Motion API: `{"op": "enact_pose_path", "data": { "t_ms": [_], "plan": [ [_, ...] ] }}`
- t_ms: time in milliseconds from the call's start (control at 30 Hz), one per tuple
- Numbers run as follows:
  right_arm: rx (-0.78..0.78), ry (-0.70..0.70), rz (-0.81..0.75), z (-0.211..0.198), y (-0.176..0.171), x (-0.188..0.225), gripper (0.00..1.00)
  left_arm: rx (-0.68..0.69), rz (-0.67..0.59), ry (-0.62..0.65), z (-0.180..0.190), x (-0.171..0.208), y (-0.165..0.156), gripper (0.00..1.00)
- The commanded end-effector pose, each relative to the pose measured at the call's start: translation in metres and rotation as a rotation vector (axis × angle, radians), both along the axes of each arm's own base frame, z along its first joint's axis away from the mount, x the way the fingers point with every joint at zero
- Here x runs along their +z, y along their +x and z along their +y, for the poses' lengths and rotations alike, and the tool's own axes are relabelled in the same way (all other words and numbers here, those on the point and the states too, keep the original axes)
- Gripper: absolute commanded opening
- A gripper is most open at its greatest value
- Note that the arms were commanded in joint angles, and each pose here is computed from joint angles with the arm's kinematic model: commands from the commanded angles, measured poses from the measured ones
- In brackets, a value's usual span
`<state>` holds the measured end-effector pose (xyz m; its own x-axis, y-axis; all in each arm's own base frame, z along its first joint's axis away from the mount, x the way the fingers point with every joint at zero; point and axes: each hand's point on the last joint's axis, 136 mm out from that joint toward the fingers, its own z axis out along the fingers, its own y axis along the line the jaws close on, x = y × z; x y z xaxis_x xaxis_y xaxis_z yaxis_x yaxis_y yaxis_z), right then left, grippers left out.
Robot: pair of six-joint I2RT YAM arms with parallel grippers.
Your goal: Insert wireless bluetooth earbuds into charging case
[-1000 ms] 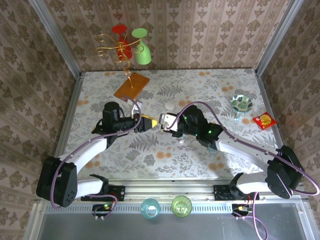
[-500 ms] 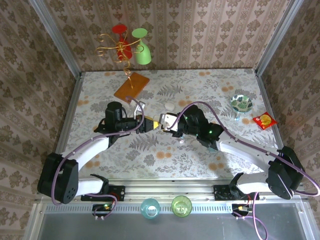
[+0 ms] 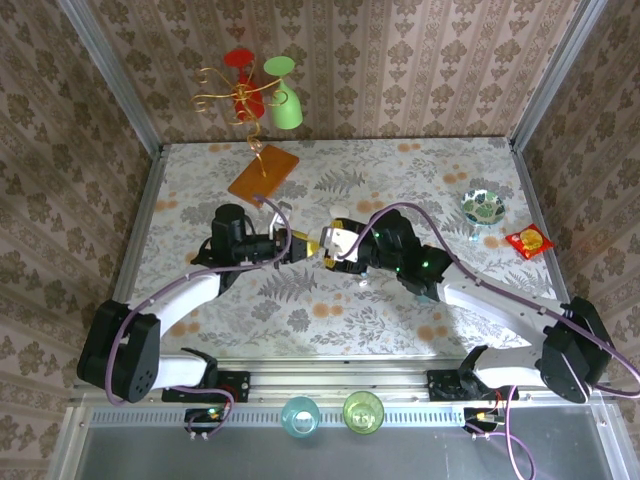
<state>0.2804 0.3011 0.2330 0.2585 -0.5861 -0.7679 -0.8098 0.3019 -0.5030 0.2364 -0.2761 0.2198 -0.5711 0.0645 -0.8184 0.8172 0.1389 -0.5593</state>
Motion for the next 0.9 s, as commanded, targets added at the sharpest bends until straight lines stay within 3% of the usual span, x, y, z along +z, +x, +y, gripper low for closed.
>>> {"op": "enact_pose_path", "data": {
  "t_ms": [0, 133, 333, 667, 867],
  "plan": [
    [0.090, 0.151, 0.063, -0.001, -0.019, 0.028, 0.75, 0.000, -0.298, -0.028, 0.002, 0.017, -0.003, 0.00],
    [0.116, 0.276, 0.174, -0.005, -0.026, 0.043, 0.79, -0.035, -0.499, -0.042, -0.004, 0.019, -0.016, 0.00],
    [0.052, 0.321, 0.293, -0.009, -0.018, 0.045, 0.78, -0.082, -0.683, -0.103, -0.007, 0.026, -0.033, 0.00],
    [-0.025, 0.299, 0.326, -0.014, -0.005, 0.036, 0.78, -0.099, -0.718, -0.129, -0.007, 0.030, -0.042, 0.00],
    [-0.145, 0.371, 0.365, -0.026, 0.012, 0.050, 0.79, -0.132, -0.750, -0.132, -0.006, 0.025, -0.050, 0.00]
  ]
}}
